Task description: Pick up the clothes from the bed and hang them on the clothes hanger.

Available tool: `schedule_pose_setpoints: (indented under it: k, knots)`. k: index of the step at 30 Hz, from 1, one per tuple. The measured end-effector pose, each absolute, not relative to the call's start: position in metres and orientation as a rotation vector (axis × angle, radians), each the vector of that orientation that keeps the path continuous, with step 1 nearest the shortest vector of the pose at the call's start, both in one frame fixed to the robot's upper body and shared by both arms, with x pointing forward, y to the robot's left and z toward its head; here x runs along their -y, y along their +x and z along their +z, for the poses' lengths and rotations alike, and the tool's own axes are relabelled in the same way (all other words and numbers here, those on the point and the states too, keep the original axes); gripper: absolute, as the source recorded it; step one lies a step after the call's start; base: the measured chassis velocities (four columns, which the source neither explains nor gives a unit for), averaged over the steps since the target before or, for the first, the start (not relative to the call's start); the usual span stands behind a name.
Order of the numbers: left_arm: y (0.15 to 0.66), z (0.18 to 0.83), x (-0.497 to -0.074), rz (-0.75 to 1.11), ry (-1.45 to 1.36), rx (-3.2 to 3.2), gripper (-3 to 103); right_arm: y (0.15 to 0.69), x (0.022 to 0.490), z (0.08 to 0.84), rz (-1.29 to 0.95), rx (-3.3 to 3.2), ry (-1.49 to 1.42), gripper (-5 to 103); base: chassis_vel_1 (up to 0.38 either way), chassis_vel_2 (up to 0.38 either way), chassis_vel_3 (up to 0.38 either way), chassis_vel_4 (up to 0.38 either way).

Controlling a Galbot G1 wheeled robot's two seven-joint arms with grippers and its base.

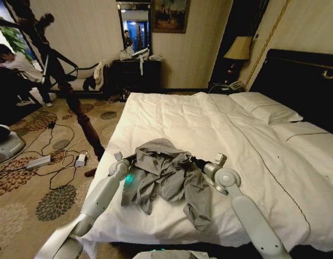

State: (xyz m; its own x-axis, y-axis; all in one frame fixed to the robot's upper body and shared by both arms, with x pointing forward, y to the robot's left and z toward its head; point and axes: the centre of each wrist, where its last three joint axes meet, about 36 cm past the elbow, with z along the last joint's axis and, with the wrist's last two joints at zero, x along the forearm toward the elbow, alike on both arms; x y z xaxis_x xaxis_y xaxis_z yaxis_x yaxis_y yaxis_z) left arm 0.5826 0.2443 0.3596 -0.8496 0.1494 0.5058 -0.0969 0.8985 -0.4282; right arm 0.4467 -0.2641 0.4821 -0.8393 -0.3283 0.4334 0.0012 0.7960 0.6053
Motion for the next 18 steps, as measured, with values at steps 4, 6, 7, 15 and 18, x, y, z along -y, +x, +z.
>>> schedule_pose_setpoints:
  k: [4, 6, 7, 15, 18]
  knots:
    - [0.582, 0.360, -0.243, 0.608, -0.040, 2.516, 15, 0.446, 0.264, 0.483, -0.826, 2.450, 0.245, 0, 0.000, 0.000, 0.000, 0.000]
    - [0.582, 0.360, -0.243, 0.608, -0.042, 2.517, 10, 0.446, 0.264, 0.483, -0.825, 2.450, 0.245, 0, 0.000, 0.000, 0.000, 0.000]
    - [0.581, 0.361, -0.243, 0.607, -0.044, 2.518, 5, 0.445, 0.264, 0.483, -0.824, 2.450, 0.245, 0, 0.000, 0.000, 0.000, 0.000]
    - [0.575, 0.393, -0.248, 0.559, -0.077, 2.612, 0, 0.439, 0.271, 0.491, -0.785, 2.479, 0.242, 0, 0.000, 0.000, 0.000, 0.000]
    - [0.569, 0.413, -0.251, 0.460, -0.121, 2.703, 0, 0.437, 0.276, 0.498, -0.755, 2.501, 0.245, 0, 0.000, 0.000, 0.000, 0.000]
